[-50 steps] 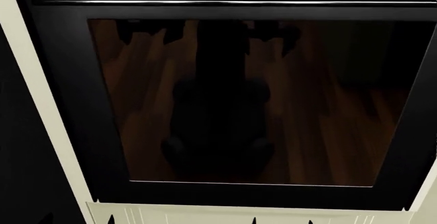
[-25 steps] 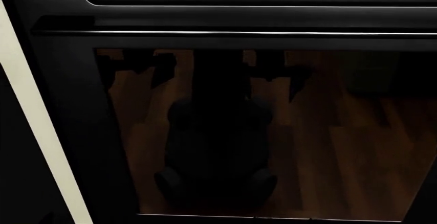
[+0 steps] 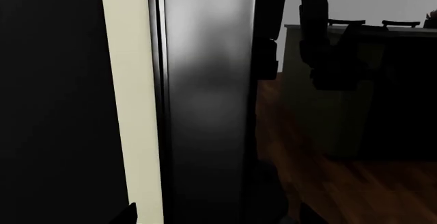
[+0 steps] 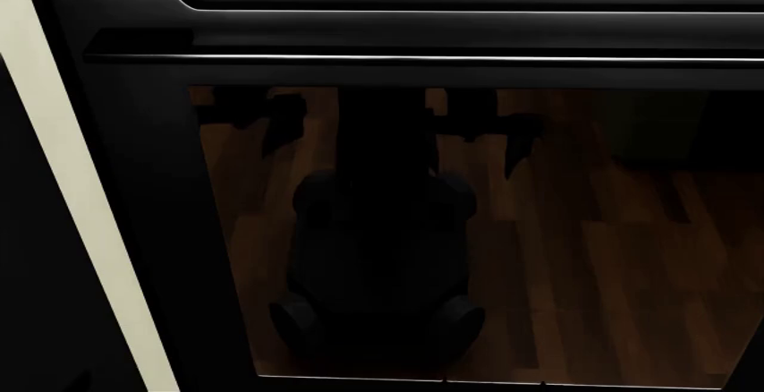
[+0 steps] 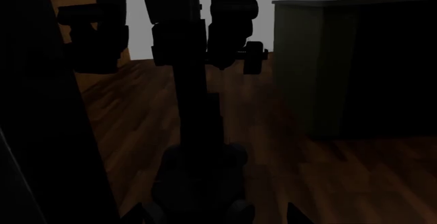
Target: Close the fridge door
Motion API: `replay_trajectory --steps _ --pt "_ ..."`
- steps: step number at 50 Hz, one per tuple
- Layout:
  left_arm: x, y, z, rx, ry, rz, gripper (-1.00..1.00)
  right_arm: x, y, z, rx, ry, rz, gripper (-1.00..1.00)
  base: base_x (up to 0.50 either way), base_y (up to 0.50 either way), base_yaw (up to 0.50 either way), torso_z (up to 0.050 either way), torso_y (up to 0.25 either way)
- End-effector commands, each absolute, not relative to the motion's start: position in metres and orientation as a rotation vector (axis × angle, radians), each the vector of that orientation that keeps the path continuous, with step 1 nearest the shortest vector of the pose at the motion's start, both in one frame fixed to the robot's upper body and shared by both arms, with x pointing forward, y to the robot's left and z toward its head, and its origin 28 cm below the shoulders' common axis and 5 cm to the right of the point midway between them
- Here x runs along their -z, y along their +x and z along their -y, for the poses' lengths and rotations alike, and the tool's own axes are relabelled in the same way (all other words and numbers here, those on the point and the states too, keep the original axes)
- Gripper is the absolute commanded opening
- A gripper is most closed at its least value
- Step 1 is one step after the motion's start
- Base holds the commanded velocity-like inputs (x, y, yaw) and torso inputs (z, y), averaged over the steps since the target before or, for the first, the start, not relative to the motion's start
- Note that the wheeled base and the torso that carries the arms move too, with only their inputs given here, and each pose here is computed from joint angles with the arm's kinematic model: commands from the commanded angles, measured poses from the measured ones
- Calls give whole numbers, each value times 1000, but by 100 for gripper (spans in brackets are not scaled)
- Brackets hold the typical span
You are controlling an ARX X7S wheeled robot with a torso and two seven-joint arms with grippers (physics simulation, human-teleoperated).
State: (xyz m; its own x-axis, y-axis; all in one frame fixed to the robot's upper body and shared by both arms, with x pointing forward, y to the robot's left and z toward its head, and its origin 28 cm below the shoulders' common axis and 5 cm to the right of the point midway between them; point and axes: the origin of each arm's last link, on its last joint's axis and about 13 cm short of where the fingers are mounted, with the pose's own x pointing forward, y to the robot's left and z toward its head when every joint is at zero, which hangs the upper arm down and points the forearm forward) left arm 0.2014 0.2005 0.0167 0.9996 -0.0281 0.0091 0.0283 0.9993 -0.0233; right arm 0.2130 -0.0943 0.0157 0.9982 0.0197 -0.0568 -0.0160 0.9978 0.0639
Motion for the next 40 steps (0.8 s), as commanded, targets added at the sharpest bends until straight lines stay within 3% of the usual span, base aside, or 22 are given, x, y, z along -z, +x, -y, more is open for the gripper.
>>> replay_trajectory --steps 1,7,12,17,40 --pt "-24 198 -204 8 -36 35 100 -16 213 94 -15 70 -58 100 0 0 0 0 0" --pt "-76 187 -217 -51 -173 151 100 -16 213 92 -15 82 -57 100 0 0 0 0 0" --pt "-141 196 -248 -188 -129 309 100 -15 213 89 -16 97 -56 100 0 0 0 0 0" --pt "-177 195 -260 -208 -113 401 100 -15 213 87 -16 104 -53 100 0 0 0 0 2" --pt "-213 222 -303 -335 11 486 100 -15 215 86 -17 107 -51 100 0 0 0 0 0"
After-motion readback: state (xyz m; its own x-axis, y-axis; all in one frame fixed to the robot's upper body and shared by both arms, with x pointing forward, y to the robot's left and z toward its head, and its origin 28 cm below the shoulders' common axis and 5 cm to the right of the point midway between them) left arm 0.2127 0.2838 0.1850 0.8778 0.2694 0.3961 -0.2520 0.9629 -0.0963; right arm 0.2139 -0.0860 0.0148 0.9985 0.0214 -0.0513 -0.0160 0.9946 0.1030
